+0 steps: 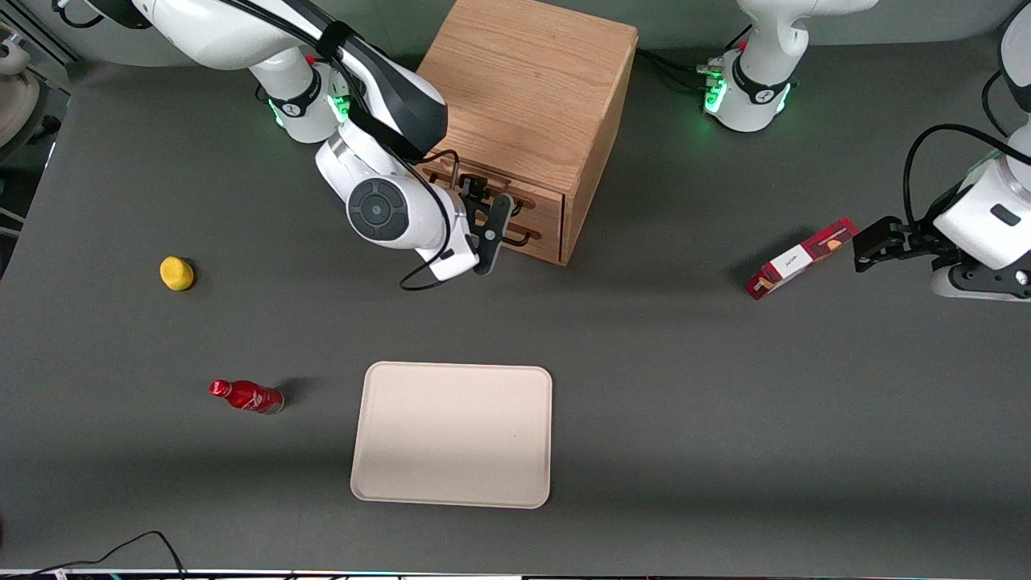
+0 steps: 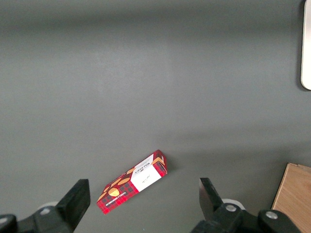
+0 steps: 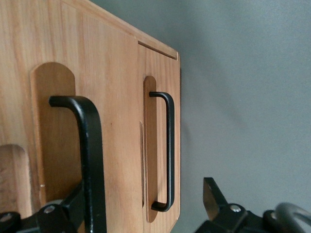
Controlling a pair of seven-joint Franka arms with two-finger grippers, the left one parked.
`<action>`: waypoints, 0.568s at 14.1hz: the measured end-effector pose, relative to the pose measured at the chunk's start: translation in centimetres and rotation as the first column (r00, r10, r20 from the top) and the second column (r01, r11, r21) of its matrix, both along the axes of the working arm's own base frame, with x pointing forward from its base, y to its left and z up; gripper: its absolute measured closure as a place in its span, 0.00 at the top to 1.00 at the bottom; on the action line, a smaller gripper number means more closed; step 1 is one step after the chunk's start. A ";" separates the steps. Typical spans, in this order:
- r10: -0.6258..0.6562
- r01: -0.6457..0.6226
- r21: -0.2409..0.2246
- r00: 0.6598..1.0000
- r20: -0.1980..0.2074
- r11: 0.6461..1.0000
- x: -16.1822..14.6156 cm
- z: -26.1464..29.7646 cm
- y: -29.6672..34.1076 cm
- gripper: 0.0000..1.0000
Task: Close top drawer
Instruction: 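Push the drawer front with the right gripper into the cabinet, then lift the right gripper up away from the closed drawer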
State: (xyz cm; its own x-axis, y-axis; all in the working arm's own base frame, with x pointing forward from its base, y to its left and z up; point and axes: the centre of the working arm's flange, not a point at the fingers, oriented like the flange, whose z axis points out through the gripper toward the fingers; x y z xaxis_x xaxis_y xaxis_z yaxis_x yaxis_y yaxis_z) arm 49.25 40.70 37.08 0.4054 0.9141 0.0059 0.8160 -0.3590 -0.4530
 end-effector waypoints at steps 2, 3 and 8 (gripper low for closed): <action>-0.003 0.003 0.003 1.000 0.000 1.000 0.0 0.2 0.0 1.00; -0.005 0.005 0.005 1.000 0.000 1.000 0.0 0.3 0.0 1.00; -0.031 0.031 0.034 1.000 0.003 0.999 0.0 3.2 -0.6 1.00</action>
State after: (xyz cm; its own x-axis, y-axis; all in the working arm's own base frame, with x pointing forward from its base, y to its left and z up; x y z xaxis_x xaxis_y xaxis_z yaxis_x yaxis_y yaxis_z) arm 49.24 40.11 40.26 0.4331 0.9005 0.0379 0.8066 -0.3685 -0.4621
